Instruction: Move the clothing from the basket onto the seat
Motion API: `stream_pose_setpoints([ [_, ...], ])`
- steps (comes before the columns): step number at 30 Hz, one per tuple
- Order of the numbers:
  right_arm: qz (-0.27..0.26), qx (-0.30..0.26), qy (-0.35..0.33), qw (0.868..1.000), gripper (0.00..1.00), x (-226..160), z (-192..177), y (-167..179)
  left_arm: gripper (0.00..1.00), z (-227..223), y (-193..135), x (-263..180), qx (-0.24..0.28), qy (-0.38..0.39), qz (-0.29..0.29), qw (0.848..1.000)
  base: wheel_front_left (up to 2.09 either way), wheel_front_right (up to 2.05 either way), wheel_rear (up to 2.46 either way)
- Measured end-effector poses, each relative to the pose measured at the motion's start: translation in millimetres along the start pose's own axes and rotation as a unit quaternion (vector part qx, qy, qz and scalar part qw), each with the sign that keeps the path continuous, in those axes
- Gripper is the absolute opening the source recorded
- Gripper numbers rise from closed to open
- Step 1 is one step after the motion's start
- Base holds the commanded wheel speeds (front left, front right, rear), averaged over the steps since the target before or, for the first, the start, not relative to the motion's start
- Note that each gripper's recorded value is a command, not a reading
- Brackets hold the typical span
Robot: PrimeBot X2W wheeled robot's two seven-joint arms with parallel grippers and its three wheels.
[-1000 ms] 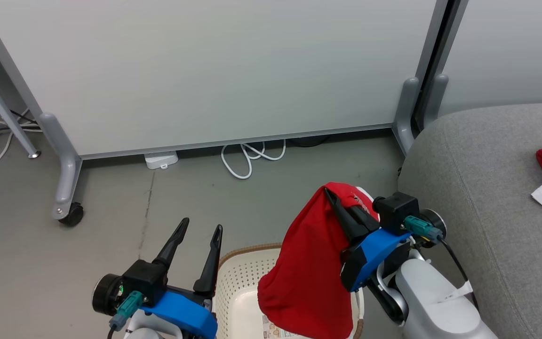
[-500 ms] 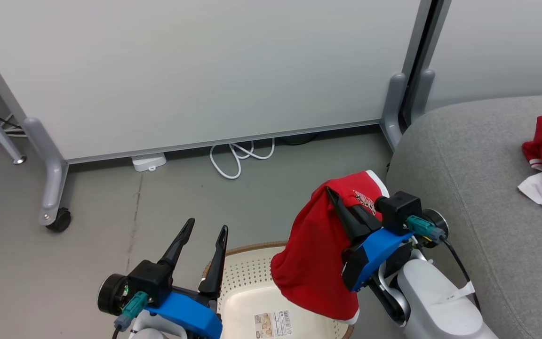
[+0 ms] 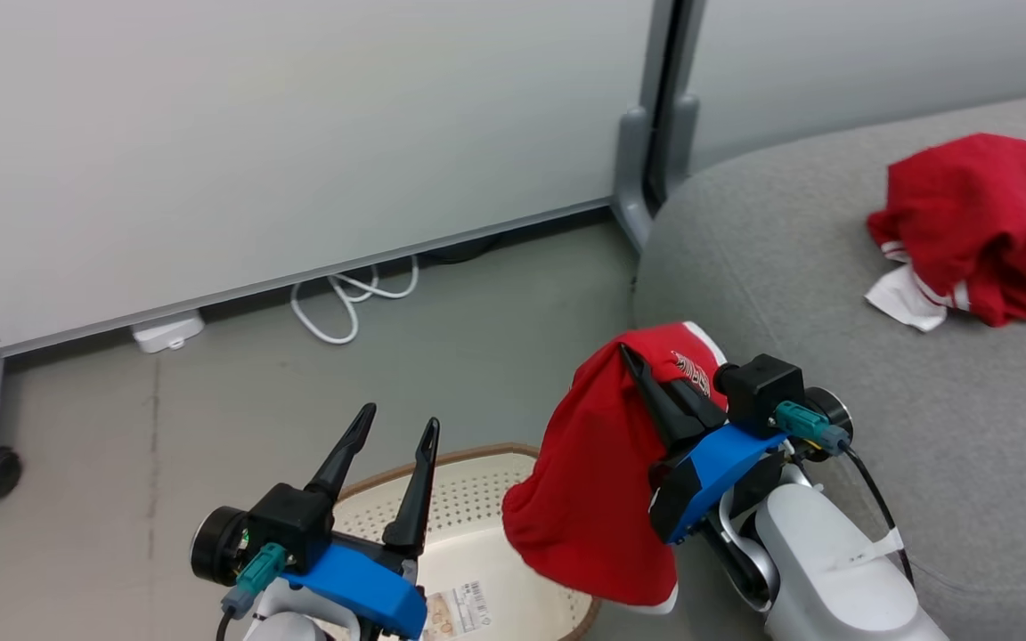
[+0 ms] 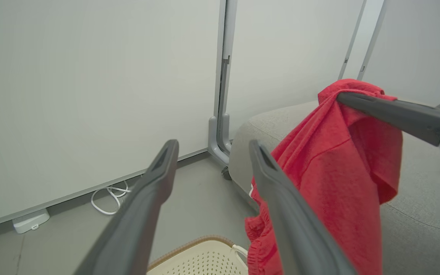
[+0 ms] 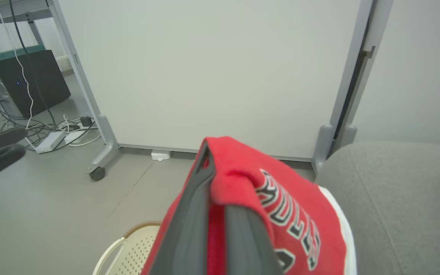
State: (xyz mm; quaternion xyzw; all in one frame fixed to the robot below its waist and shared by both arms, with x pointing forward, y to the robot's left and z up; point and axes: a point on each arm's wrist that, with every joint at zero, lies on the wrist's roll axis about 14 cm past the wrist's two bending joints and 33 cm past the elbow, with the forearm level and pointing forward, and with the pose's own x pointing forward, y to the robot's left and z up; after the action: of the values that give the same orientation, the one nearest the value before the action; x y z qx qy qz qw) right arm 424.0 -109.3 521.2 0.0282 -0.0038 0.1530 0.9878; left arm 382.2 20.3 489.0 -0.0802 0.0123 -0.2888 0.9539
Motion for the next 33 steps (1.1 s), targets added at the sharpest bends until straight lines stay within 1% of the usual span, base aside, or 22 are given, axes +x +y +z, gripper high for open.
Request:
stream_pose_setpoints([
  [7,-0.05,-0.001,0.003,0.999,0.0,-19.7,-2.2,-32.8,1.0,-8.0,-27.6,21.6,-0.007,0.01,-0.051,0.999,0.0,0.0,0.0],
  [16,-0.114,-0.002,0.004,0.993,0.0,-50.6,-2.9,-71.5,1.0,-19.6,-59.1,43.0,-0.006,0.025,-0.111,0.993,0.0,0.0,0.0],
  [25,-0.163,-0.001,0.007,0.987,0.0,-79.2,-3.9,-97.2,1.0,-26.7,-88.5,57.9,-0.01,0.032,-0.16,0.987,0.0,0.0,0.0],
  [33,-0.183,0.0,0.005,0.983,0.0,-93.5,-3.7,-106.2,1.0,-30.5,-101.4,60.8,-0.009,0.038,-0.18,0.983,0.0,0.0,0.0],
])
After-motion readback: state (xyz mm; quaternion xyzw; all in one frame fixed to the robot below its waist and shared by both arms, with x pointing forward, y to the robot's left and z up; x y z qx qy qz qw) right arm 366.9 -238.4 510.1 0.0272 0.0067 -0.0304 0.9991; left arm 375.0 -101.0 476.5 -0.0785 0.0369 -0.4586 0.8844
